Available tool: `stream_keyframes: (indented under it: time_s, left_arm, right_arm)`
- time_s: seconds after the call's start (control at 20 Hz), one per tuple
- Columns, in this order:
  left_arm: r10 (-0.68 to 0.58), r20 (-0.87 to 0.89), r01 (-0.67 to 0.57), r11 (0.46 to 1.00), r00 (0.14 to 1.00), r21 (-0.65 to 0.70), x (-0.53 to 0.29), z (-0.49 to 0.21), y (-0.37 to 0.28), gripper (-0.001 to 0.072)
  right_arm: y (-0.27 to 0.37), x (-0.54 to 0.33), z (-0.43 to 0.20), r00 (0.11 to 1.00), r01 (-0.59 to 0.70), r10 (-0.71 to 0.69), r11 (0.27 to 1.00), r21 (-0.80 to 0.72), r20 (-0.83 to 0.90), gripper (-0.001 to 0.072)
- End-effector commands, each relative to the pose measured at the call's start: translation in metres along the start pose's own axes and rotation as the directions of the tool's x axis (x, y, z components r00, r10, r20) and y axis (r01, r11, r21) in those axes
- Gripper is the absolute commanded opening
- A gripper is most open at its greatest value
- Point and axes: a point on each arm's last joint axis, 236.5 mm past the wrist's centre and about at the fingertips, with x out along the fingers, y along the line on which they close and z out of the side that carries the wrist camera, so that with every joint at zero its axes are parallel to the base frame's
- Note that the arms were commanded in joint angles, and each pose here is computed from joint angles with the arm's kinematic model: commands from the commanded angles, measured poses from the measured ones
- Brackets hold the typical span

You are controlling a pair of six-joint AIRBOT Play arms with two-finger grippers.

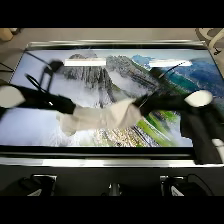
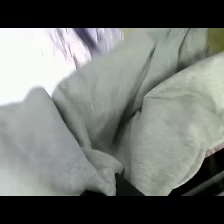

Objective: Fold the shirts.

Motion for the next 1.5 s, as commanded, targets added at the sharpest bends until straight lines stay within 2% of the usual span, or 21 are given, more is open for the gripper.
stream_keyframes:
  time_s: [0.0,0.1,0.2,0.25,0.35,0.45,0.55,0.65,0.75,0.85,0.95,1.15,1.2,1.25,1.3,1.35,1.45]
  left_arm:
    - [-0.01,0.39,0.002,1.0,0.921,0.022,-0.153,0.087,-0.03,0.0026]
    - [-0.112,0.574,0.066,0.993,0.811,0.102,-0.233,0.11,-0.068,0.0026]
    - [-0.194,0.683,0.109,0.98,0.704,0.166,-0.286,0.12,-0.091,0.0026]
    - [-0.215,0.7,0.121,0.976,0.681,0.182,-0.295,0.118,-0.097,0.0026]
    - [-0.207,0.659,0.129,0.978,0.723,0.167,-0.281,0.108,-0.095,0.0025]
    - [-0.164,0.542,0.107,0.985,0.824,0.134,-0.235,0.09,-0.086,0.0026]
    - [-0.124,0.386,0.086,0.99,0.914,0.112,-0.174,0.069,-0.079,0.0026]
    - [-0.081,0.216,0.062,0.994,0.973,0.091,-0.1,0.042,-0.07,0.0027]
    - [-0.056,0.035,0.053,0.996,0.998,0.067,-0.017,0.003,-0.061,0.0027]
    - [-0.081,-0.073,0.083,0.996,0.994,0.023,0.056,-0.032,-0.062,0.0027]
    - [-0.078,-0.153,0.076,0.997,0.985,-0.022,0.122,-0.063,-0.056,0.0027]
    - [-0.058,-0.338,0.039,0.997,0.939,-0.062,0.194,-0.104,-0.048,0.0029]
    - [-0.053,-0.371,0.032,0.998,0.927,-0.063,0.198,-0.104,-0.047,0.0077]
    - [-0.043,-0.406,0.02,0.998,0.913,-0.059,0.195,-0.101,-0.043,0.0281]
    - [-0.007,-0.436,-0.012,0.999,0.9,-0.041,0.186,-0.095,-0.03,0.0582]
    - [0.061,-0.462,-0.064,0.998,0.885,0.01,0.171,-0.09,-0.008,0.0702]
    - [0.231,-0.494,-0.203,0.973,0.838,0.109,0.128,-0.085,0.049,0.0701]
  right_arm:
    - [0.031,-0.166,0.163,0.883,0.373,-0.237,0.878,-0.299,0.406,0.0031]
    - [0.088,-0.24,0.211,0.778,0.517,-0.244,0.773,-0.368,0.579,0.0032]
    - [0.13,-0.279,0.222,0.726,0.571,-0.229,0.726,-0.383,0.649,0.0032]
    - [0.138,-0.29,0.219,0.711,0.589,-0.246,0.72,-0.367,0.659,0.0032]
    - [0.135,-0.298,0.202,0.716,0.616,-0.327,0.712,-0.337,0.617,0.0032]
    - [0.113,-0.287,0.165,0.77,0.609,-0.432,0.718,-0.337,0.47,0.0033]
    - [0.082,-0.263,0.104,0.84,0.542,-0.51,0.777,-0.321,0.185,0.0033]
    - [0.057,-0.232,0.037,0.872,0.432,-0.471,0.869,-0.242,-0.132,0.0033]
    - [0.042,-0.194,-0.023,0.872,0.306,-0.34,0.94,-0.152,-0.352,0.0033]
    - [0.02,-0.155,-0.073,0.852,0.254,-0.255,0.965,-0.065,-0.457,0.0033]
    - [-0.007,-0.116,-0.12,0.834,0.262,-0.216,0.965,0.02,-0.508,0.0033]
    - [-0.036,-0.072,-0.183,0.801,0.282,-0.159,0.951,0.129,-0.578,0.0033]
    - [-0.037,-0.068,-0.189,0.793,0.275,-0.134,0.949,0.153,-0.594,0.0033]
    - [-0.036,-0.065,-0.192,0.791,0.266,-0.115,0.949,0.169,-0.601,0.0033]
    - [-0.036,-0.064,-0.194,0.789,0.264,-0.11,0.949,0.173,-0.604,0.0033]
    - [-0.037,-0.065,-0.193,0.788,0.267,-0.115,0.949,0.167,-0.605,0.0033]
    - [-0.038,-0.066,-0.196,0.781,0.27,-0.118,0.949,0.161,-0.613,0.0033]
